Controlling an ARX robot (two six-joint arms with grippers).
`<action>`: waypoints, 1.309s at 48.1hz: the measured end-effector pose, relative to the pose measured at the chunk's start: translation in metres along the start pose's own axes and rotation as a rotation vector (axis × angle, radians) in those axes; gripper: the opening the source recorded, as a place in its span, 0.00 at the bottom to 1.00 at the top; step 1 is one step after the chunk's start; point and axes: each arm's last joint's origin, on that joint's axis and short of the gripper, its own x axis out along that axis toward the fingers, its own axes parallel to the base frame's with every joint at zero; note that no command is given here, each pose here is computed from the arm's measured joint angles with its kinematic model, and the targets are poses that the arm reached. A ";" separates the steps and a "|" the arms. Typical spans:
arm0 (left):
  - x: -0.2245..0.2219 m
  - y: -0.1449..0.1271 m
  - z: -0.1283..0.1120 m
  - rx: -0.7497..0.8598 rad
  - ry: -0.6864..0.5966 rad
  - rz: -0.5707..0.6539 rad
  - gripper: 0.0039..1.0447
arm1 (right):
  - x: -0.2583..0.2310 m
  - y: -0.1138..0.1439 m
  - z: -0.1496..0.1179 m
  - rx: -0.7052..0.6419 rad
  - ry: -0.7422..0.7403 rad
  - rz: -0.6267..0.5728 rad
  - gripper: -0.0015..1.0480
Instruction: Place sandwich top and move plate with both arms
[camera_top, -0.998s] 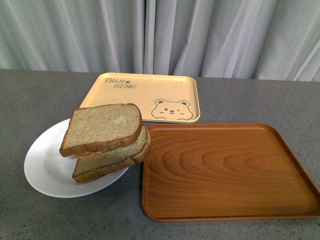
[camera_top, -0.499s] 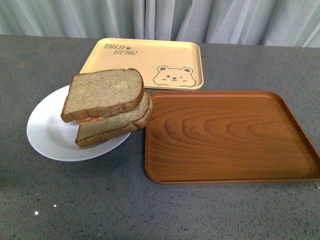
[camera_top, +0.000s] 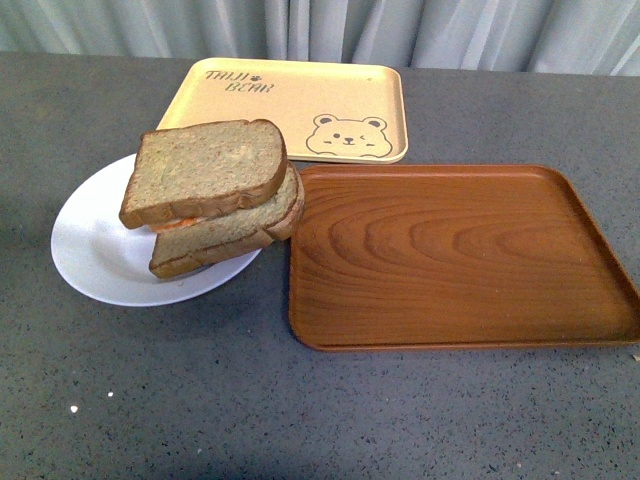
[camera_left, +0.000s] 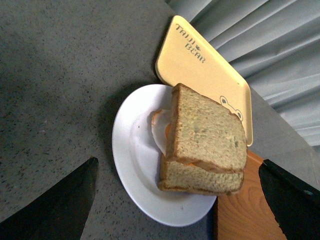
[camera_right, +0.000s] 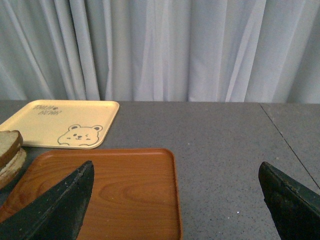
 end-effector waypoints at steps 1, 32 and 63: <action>0.005 0.002 0.000 -0.012 0.005 0.003 0.92 | 0.000 0.000 0.000 0.000 0.000 0.000 0.91; 0.110 0.038 -0.023 -0.204 0.097 0.085 0.92 | 0.000 0.000 0.000 0.000 0.000 0.000 0.91; 0.127 0.050 -0.041 -0.283 0.117 0.092 0.92 | 0.000 0.000 0.000 0.000 0.000 0.000 0.91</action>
